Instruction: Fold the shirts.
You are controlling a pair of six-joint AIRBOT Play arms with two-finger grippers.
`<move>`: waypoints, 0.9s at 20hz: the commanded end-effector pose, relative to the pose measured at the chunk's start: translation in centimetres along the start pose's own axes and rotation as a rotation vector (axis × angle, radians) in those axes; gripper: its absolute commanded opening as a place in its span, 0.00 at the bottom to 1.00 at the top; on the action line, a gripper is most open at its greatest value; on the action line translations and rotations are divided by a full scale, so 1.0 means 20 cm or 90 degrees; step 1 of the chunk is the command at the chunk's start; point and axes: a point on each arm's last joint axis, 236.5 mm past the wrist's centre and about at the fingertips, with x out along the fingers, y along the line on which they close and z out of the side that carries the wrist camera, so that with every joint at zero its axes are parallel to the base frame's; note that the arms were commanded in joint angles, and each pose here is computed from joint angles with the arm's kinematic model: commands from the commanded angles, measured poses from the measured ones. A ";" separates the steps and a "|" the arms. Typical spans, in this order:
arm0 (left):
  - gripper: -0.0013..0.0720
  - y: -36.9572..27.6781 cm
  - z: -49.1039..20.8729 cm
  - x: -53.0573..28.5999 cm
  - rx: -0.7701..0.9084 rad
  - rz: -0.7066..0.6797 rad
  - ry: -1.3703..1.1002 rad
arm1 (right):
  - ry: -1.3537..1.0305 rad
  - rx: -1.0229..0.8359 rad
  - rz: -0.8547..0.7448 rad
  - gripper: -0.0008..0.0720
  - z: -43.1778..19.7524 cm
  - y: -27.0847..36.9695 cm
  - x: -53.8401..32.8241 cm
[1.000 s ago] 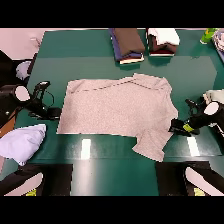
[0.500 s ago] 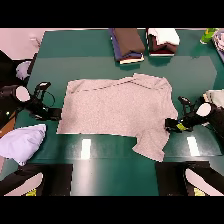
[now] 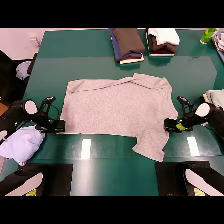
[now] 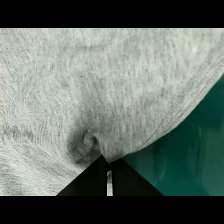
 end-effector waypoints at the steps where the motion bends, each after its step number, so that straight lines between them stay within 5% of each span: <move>1: 0.53 -0.02 -0.01 0.05 -0.013 -0.017 -0.006 | 0.005 -0.001 -0.001 0.04 -0.01 0.00 0.00; 3: 0.29 -0.02 0.00 0.05 -0.013 -0.018 -0.008 | 0.005 -0.001 0.000 0.04 -0.01 0.00 0.00; 4: 0.06 -0.03 0.01 0.04 -0.011 -0.018 -0.012 | 0.005 -0.001 -0.001 0.04 -0.01 0.00 0.00; 11: 0.05 -0.17 0.40 -0.66 0.054 -0.031 -0.248 | -0.129 -0.067 0.024 0.04 0.30 0.16 -0.45; 15: 0.05 -0.30 0.48 -1.67 0.109 -0.026 -0.569 | -0.455 -0.154 0.058 0.04 0.52 0.39 -1.36; 18: 0.05 -0.40 0.27 -2.38 0.141 -0.047 -0.788 | -0.708 -0.195 0.054 0.03 0.41 0.47 -2.11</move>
